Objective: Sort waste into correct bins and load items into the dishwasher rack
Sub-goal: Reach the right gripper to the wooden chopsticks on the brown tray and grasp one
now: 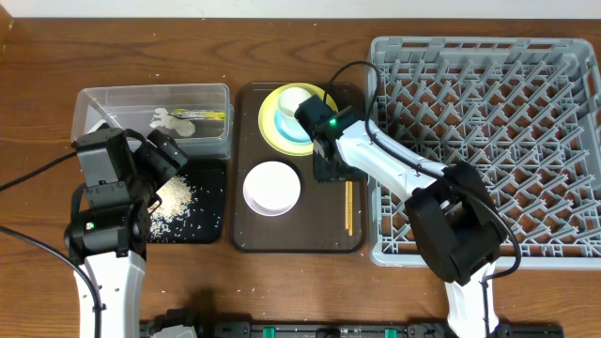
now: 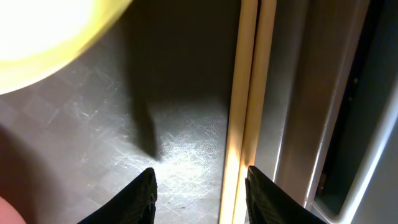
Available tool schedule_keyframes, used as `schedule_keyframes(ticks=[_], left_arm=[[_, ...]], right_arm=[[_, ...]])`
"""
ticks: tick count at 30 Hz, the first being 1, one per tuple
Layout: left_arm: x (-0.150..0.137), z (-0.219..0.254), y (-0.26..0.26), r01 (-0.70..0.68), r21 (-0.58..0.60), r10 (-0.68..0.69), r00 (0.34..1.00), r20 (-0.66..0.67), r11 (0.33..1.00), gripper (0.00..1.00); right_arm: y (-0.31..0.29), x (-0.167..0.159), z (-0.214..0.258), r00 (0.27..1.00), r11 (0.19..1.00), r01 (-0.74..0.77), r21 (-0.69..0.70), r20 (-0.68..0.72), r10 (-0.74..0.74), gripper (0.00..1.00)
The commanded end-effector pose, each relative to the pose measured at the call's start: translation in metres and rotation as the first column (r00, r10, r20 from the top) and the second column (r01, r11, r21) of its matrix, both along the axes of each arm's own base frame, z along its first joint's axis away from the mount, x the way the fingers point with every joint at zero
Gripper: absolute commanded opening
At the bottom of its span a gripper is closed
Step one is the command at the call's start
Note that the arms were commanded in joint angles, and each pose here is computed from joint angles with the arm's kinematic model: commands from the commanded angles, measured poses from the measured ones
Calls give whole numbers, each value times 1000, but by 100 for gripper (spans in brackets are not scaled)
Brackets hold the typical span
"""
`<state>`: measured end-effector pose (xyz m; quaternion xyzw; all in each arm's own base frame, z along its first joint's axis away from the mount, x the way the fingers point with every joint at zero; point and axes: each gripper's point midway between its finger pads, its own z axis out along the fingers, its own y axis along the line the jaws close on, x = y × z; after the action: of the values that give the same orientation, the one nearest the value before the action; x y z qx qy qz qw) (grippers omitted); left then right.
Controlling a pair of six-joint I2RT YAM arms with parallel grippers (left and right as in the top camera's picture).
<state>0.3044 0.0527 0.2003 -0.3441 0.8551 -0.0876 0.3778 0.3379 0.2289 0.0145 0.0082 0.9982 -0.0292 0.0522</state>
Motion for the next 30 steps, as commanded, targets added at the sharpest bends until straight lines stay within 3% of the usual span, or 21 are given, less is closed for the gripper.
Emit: schedule_keyframes(ticks=[1,16,22,30], left_arm=[[2,8,3,-7,8,7,1000,16,1000,93],[2,8,3,-7,8,7,1000,16,1000,93],[2,8,3,-7,8,7,1000,16,1000,93],[2,8,3,-7,8,7,1000,16,1000,93]], right_arm=[[-7,2,6,999,999,38,-5,25,-37,44],[-3,-7,-14,999,999,32,35,2,-32,39],[-3,-8,-14,999,999,32,34,1,-32,17],[-1,-8,-14,1000,999,26,36,5,-26,17]])
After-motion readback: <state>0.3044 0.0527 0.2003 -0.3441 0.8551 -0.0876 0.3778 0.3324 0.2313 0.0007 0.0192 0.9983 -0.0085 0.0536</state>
